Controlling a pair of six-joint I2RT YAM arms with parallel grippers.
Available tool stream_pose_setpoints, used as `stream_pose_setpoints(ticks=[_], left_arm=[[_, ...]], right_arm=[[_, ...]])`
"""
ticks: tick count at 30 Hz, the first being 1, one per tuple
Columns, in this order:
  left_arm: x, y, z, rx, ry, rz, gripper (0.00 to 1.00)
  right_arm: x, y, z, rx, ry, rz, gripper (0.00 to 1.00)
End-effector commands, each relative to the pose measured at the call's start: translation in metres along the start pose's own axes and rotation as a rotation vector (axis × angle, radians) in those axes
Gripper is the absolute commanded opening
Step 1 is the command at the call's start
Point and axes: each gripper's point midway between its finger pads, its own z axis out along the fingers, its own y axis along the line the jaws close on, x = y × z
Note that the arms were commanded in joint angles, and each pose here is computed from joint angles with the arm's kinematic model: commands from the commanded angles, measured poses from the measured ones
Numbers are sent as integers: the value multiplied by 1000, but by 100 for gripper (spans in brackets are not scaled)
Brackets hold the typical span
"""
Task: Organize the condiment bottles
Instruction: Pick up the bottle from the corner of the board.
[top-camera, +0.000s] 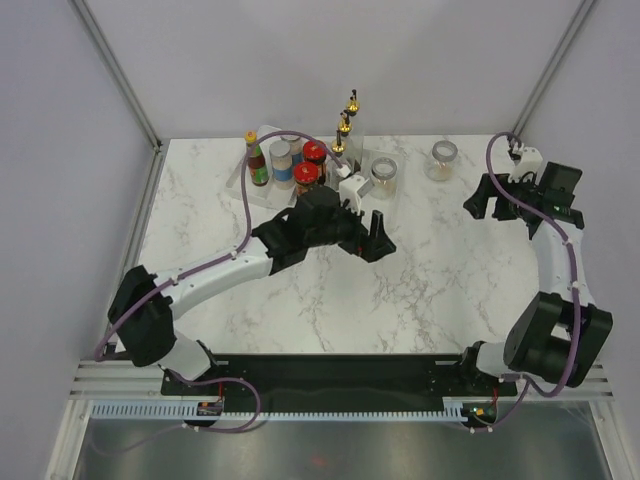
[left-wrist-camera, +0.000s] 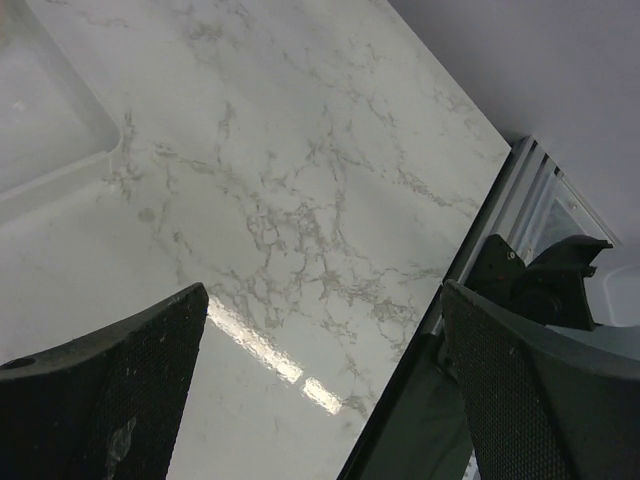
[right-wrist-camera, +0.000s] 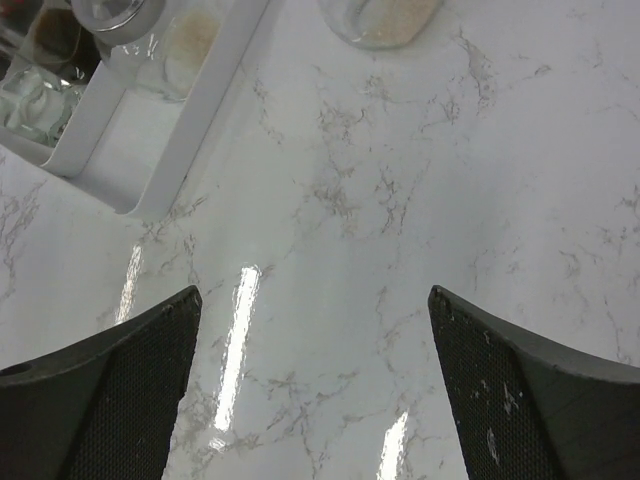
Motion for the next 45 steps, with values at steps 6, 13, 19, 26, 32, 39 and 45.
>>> stream_pose_setpoints(ticks=[6,13,19,26,32,39,45], left_arm=[[-14,-33,35,34,-35,6,100],[9,-21,1,-46,-28,61,100],[23,21,-75,-273,-26,182,100],[34,79,-158,-580,-24,229,100],[31,103,-206,-692,-61,247,100],[59,122,-217,-751,-34,269,100],[59,126,-220,-775,-47,276,100]], right_arm=[[-47,-17,63,-89,21,89,96],[-85,-26,144,70,41,97,96],[-99,-38,194,377,33,61,98],[-90,-54,216,480,42,84,98],[-86,-62,224,511,45,85,98],[-81,-62,234,493,53,95,97],[-83,-59,244,464,44,113,83]])
